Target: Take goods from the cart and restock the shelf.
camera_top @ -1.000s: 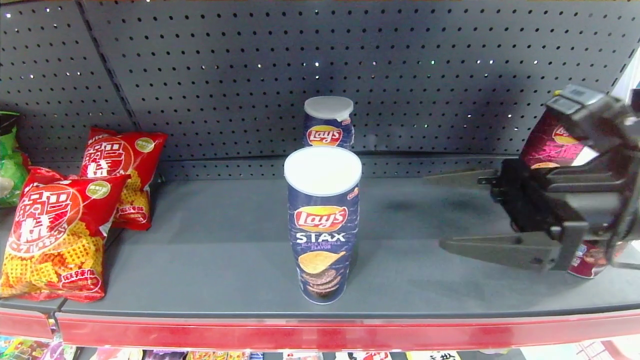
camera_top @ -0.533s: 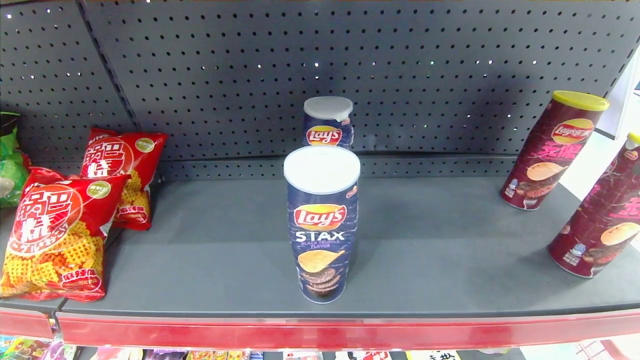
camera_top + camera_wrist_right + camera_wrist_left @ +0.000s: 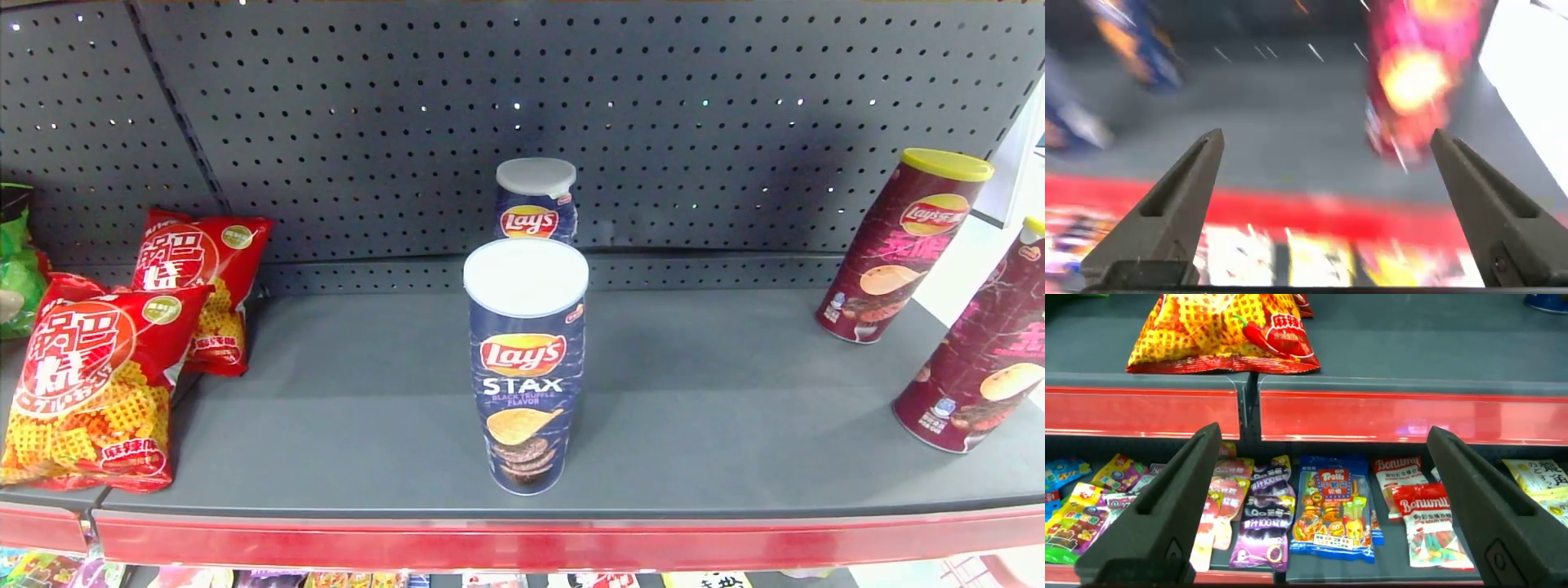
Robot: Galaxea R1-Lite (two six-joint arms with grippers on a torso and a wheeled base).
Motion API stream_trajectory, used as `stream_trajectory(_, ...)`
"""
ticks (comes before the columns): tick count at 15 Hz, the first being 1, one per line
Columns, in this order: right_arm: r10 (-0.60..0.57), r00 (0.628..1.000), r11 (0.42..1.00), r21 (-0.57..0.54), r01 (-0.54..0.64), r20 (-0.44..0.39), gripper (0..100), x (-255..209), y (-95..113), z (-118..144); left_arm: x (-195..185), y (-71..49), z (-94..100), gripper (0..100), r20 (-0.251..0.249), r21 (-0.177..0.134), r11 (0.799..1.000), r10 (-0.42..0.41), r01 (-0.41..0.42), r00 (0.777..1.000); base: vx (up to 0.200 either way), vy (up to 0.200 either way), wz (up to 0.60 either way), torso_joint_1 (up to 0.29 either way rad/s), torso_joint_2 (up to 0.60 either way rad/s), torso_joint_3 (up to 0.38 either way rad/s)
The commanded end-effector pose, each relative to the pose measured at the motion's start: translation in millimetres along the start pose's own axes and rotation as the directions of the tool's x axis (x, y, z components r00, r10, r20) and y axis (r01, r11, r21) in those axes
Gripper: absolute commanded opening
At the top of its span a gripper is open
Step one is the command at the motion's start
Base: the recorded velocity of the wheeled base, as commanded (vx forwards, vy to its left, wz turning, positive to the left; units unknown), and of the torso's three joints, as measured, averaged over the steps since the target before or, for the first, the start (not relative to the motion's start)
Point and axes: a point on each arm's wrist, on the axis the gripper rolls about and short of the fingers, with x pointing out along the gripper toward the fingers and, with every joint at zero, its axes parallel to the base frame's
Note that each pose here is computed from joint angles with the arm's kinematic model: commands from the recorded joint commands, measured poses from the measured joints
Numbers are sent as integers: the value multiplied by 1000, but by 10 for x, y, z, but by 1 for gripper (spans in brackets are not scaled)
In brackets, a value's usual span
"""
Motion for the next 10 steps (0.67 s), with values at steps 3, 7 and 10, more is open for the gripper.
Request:
stream_trajectory(3,-74,996,997,-9,74,-56,100,-182,-8,-417,1,0,0,100,-2,-1,1000,1,-1,1000,0,0,0,0,0,0)
stream_trajectory(7,-109,989,994,-31,107,-97,100,-299,7,-598,1,0,0,100,-2,-1,1000,1,-1,1000,0,0,0,0,0,0)
stream_trajectory(10,-135,987,991,-31,133,-92,100,-301,2,-595,1,0,0,100,-2,-1,1000,1,-1,1000,0,0,0,0,0,0)
